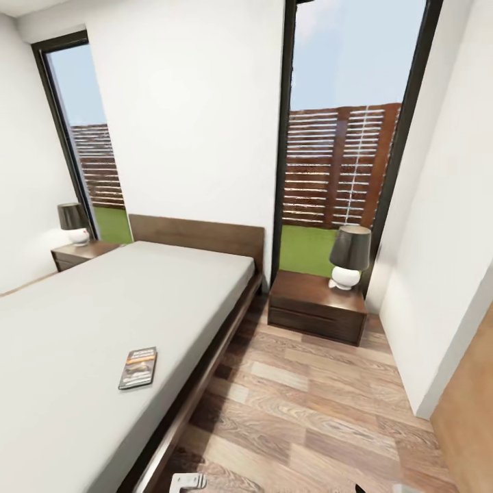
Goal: In the bedroom, move the book from the bed onto either nightstand, and place the two sandals side by side next to the bed.
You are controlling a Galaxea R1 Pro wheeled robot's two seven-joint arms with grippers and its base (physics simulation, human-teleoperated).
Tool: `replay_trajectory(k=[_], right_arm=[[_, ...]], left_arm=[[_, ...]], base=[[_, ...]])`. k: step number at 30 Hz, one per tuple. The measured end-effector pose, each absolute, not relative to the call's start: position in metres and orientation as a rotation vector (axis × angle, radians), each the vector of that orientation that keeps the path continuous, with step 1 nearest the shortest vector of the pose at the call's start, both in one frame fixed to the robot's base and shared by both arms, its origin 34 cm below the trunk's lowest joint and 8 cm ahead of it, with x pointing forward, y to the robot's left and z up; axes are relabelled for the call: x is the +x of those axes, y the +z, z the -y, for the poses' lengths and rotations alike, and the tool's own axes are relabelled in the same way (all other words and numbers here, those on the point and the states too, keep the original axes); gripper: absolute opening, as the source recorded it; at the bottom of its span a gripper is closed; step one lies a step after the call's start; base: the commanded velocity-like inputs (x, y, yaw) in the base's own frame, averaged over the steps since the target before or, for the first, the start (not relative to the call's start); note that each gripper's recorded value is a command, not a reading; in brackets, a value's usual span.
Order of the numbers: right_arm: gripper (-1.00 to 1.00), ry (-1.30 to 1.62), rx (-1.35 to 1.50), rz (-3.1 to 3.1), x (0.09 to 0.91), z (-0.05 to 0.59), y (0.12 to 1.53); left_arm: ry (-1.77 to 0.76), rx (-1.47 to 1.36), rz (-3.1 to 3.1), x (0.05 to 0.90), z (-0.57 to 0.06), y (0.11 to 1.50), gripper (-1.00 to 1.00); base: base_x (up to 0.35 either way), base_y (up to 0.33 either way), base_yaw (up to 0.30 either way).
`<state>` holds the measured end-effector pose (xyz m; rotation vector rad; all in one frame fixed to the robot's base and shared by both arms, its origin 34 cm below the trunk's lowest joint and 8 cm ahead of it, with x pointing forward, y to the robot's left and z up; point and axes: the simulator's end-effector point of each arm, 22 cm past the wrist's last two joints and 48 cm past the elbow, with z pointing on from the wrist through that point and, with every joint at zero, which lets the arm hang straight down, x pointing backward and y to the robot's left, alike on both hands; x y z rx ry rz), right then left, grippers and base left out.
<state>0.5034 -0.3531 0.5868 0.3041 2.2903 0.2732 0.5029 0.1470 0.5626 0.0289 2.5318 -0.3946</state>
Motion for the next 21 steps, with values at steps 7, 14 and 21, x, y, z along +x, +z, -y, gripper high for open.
replay_trajectory(k=[7,14,21], right_arm=[[1.00,0.273,0.304,-2.290,0.5035,0.3531,0.5869],[1.00,0.273,0.304,-2.290,0.5033,0.3531,0.5868],[1.00,0.273,0.304,-2.290,0.5033,0.3531,0.5868]], left_arm=[[-0.395,0.029,-2.532,0.5029,-0.1470,0.5626,1.00],[-0.395,0.029,-2.532,0.5029,-0.1470,0.5626,1.00],[-0.395,0.029,-2.532,0.5029,-0.1470,0.5626,1.00]], base=[[0.000,0.000,-0.284],[0.000,0.000,-0.276],[0.000,0.000,-0.254]])
